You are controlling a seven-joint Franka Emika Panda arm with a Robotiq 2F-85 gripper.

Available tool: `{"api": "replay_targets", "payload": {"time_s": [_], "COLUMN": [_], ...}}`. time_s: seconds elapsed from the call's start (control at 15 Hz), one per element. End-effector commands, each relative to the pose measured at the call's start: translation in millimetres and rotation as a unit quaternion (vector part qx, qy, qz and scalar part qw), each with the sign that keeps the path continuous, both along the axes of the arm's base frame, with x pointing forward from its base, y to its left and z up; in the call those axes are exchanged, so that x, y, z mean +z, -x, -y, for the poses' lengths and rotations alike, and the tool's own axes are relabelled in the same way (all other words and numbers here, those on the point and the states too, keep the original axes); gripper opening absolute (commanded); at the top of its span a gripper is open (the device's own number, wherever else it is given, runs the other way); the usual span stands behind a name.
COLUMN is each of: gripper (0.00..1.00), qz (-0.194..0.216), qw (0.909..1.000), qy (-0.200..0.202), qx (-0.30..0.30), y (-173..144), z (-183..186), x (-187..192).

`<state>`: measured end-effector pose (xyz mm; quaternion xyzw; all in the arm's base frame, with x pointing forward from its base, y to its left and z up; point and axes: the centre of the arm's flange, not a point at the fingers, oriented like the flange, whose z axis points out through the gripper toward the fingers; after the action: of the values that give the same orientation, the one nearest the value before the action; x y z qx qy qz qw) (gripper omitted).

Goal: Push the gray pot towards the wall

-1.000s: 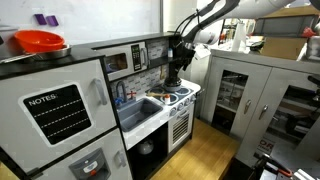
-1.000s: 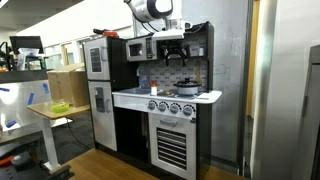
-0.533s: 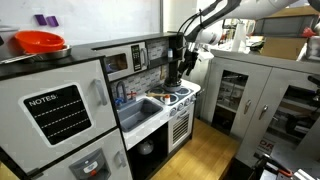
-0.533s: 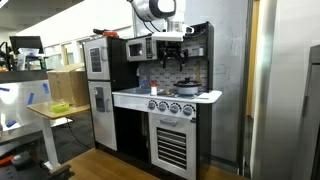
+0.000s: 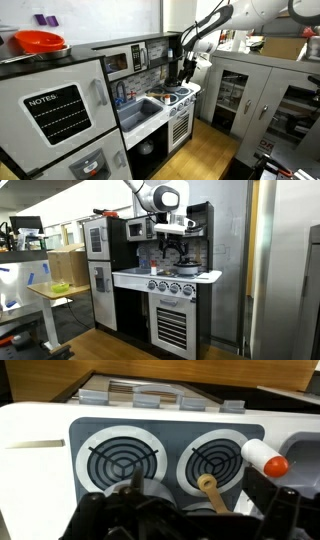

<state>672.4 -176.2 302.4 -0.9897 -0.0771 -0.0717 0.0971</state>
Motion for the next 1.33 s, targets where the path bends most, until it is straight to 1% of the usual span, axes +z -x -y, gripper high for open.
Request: {"api": "replay_targets", "payload": {"time_s": [0.0, 0.33, 0.47, 0.67, 0.93, 1.2, 1.27], "gripper": [1.00, 1.00, 1.00, 1.00, 1.00, 1.00, 0.75], "qz": [-0.001, -0.008, -0.018, -0.023, -0.020, -0.004, 0.000], "qw": [0.9999, 0.9997, 0.9987, 0.9974, 0.9965, 0.9971, 0.9971], "qy": [0.000, 0.015, 0.047, 0.069, 0.081, 0.076, 0.076], "qx": [0.013, 0.017, 0.008, 0.004, -0.002, -0.005, -0.005], "y": [-18, -28, -29, -31, -33, -30, -30], "z": [3, -1, -4, -6, -6, -3, -2], "x": [-12, -32, -32, -29, -27, -23, -22]}}
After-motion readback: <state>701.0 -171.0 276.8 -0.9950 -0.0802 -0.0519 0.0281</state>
